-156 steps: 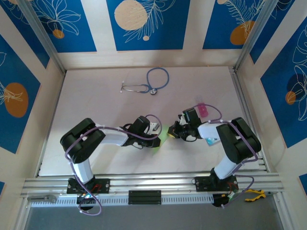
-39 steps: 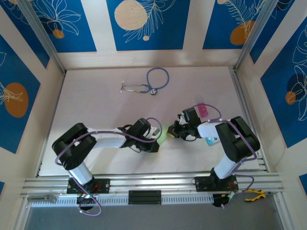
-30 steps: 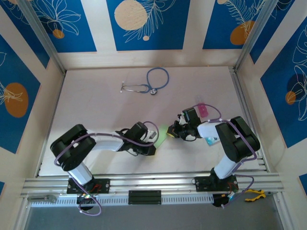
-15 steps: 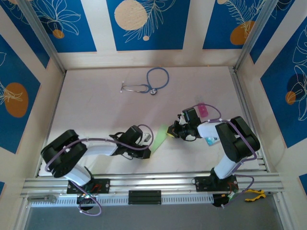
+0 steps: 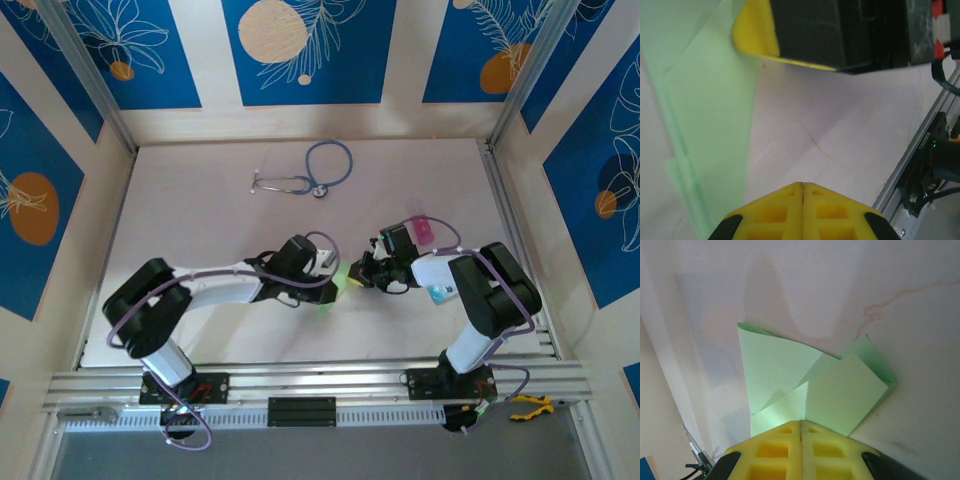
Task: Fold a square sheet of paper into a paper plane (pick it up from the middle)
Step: Fold the wing for the fifth time at the center of the table, then move a paper plane to the center of the table.
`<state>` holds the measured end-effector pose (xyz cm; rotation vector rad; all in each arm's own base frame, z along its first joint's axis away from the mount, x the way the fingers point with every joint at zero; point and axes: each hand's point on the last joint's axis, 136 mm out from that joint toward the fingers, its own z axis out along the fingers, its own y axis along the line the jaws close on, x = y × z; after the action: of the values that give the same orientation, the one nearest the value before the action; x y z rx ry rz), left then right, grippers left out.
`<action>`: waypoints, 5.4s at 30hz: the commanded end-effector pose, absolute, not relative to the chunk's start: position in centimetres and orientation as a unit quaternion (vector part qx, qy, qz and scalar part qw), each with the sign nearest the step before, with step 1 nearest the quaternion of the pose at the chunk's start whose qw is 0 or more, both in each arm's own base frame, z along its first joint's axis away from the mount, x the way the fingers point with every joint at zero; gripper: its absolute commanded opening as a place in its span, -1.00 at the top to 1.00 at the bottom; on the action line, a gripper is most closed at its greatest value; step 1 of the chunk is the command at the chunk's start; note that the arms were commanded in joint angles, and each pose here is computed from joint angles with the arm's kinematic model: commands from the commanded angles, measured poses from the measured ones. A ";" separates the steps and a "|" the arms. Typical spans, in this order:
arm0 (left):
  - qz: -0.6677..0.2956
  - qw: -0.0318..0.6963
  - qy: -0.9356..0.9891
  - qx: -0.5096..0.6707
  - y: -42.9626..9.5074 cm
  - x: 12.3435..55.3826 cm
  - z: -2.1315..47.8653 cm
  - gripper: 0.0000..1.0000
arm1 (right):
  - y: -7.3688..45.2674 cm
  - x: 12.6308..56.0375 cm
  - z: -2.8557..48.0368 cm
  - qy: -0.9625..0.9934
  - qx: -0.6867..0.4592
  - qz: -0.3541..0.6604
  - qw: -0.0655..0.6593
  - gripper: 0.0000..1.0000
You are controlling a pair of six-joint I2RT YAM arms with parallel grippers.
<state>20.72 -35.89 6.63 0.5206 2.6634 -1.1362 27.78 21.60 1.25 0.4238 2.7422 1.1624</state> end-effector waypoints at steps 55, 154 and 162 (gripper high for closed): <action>-0.301 0.056 0.940 0.151 -33.2 21.4 -0.7 1.00 | 21.2 27.4 2.6 0.917 0.124 0.372 0.075 0.93; -0.358 0.018 0.928 0.100 -32.9 21.3 2.6 0.60 | 23.1 23.2 1.8 0.910 0.125 0.394 0.026 0.68; -0.372 0.016 0.922 0.102 -33.3 21.1 2.7 0.58 | 23.1 23.1 1.6 0.910 0.125 0.394 0.023 0.68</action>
<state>21.52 -31.60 2.24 0.2398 2.9006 -1.0594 23.46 22.74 1.71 0.3909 2.8000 1.1923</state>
